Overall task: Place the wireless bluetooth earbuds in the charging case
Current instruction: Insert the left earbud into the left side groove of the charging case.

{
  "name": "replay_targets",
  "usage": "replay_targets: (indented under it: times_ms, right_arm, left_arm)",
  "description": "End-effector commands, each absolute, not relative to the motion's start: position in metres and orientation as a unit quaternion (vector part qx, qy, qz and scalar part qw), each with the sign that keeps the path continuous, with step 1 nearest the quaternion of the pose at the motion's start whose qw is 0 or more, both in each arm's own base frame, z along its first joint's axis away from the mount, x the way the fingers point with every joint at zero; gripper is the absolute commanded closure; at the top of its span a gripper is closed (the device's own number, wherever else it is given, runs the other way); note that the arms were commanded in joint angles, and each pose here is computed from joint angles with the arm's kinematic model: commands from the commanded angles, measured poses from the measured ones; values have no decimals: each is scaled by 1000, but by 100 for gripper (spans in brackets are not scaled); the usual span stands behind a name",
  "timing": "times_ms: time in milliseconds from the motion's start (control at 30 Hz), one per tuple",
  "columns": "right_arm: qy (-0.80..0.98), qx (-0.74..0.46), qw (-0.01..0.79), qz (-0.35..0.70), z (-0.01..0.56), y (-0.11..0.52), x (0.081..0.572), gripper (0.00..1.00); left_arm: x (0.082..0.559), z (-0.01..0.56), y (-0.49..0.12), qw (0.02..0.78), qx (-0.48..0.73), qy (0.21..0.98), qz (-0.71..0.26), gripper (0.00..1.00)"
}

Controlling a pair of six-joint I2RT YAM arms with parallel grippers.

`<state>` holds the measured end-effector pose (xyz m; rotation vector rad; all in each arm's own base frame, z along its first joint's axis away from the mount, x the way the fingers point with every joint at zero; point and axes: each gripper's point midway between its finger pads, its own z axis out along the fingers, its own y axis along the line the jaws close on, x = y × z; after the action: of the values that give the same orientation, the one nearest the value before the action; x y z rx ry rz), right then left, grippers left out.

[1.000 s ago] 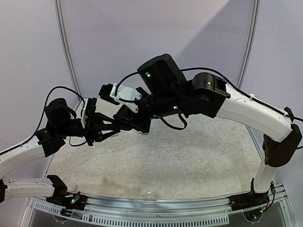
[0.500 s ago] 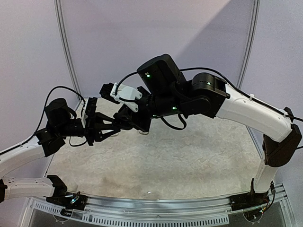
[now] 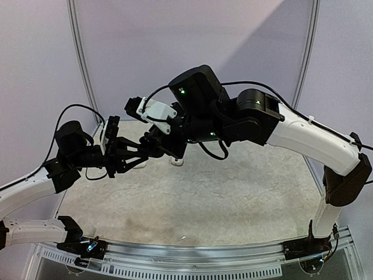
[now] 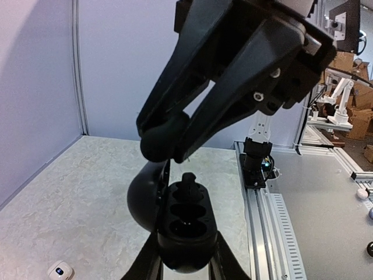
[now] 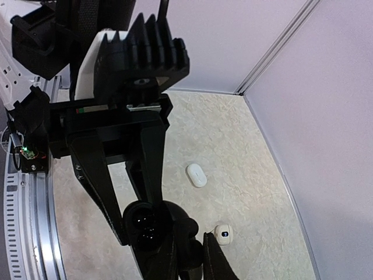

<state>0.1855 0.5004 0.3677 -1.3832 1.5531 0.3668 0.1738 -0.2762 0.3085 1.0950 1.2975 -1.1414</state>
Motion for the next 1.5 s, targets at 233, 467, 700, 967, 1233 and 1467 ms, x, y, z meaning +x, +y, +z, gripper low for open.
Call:
replay_targets:
  times_ms: [233,467,700,967,1233,1467]
  right_arm:
    - [609,-570,504,225,400,507,166,91]
    - [611,-598,464,232,377,508,155,90]
    - [625,-606,451,197,356,510,163,90]
    - [627,-612,443,187,348,512,165,89]
    - [635,-607,444,174,343,513,172,89]
    - [640,-603,445,173,341,513,177,84]
  left_arm:
    - [185,312,-277,523,426,567,-472,100]
    - [180,311,-277,524,441,556,-471,100]
    - [171,312,-278,525,469,533,-470,100]
    - [170,313,-279,527,477,525,-467,100]
    - [168,313,-280,526,481,521,-470,100]
    - [166,314,-280,526,483,518,-471,100]
